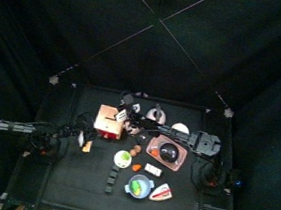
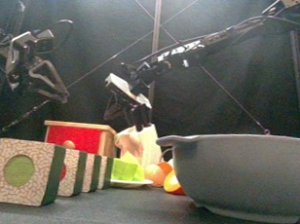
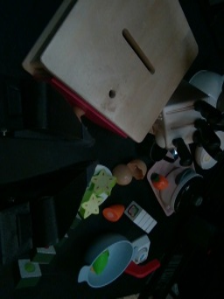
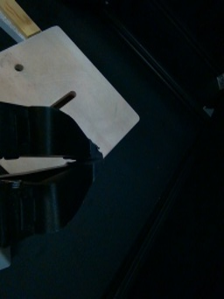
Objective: Grab egg sushi
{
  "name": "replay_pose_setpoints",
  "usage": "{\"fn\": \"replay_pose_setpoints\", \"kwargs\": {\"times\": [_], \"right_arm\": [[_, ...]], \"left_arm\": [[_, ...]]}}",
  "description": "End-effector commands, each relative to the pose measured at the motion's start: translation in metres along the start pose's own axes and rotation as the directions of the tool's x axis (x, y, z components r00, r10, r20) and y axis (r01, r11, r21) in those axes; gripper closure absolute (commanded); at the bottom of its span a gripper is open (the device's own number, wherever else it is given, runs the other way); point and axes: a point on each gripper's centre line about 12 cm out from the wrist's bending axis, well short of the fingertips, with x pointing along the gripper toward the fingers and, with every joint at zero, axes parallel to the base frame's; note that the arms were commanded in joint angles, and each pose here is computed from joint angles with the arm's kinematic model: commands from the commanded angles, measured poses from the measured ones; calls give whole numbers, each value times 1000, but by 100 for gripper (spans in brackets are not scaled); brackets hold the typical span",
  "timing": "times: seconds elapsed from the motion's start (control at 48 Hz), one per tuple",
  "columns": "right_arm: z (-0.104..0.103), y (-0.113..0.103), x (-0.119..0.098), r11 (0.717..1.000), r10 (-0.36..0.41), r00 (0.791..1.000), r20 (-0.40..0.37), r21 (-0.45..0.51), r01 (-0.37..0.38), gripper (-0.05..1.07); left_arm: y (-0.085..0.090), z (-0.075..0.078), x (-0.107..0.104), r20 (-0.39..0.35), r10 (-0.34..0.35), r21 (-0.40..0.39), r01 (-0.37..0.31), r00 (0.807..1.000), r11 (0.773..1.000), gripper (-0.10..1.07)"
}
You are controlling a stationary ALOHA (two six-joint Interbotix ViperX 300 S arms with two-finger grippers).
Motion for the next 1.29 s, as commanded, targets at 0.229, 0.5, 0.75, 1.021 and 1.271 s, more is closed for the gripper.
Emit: {"fn": "replay_pose_setpoints", "kwargs": {"times": [0.229,0.5,0.75,1.021,1.271], "right_arm": [[14,40,-92,991,131,990,44,-29,-130,68],[-28,56,-144,961,276,961,-31,0,-276,68],[-64,28,-182,917,391,919,-56,108,-383,68],[-81,3,-204,910,406,912,-56,124,-397,68],[-92,0,-208,912,405,911,-80,108,-396,68]], "left_arm": [[-12,20,-3,-59,-27,-4,27,998,1000,27],[-39,87,-17,-178,-20,167,51,984,985,27],[-28,115,-29,-320,209,161,-164,924,973,27],[-44,60,-25,-301,413,3,-432,860,902,27],[-87,-14,1,-359,557,-34,-607,749,794,26]]}}
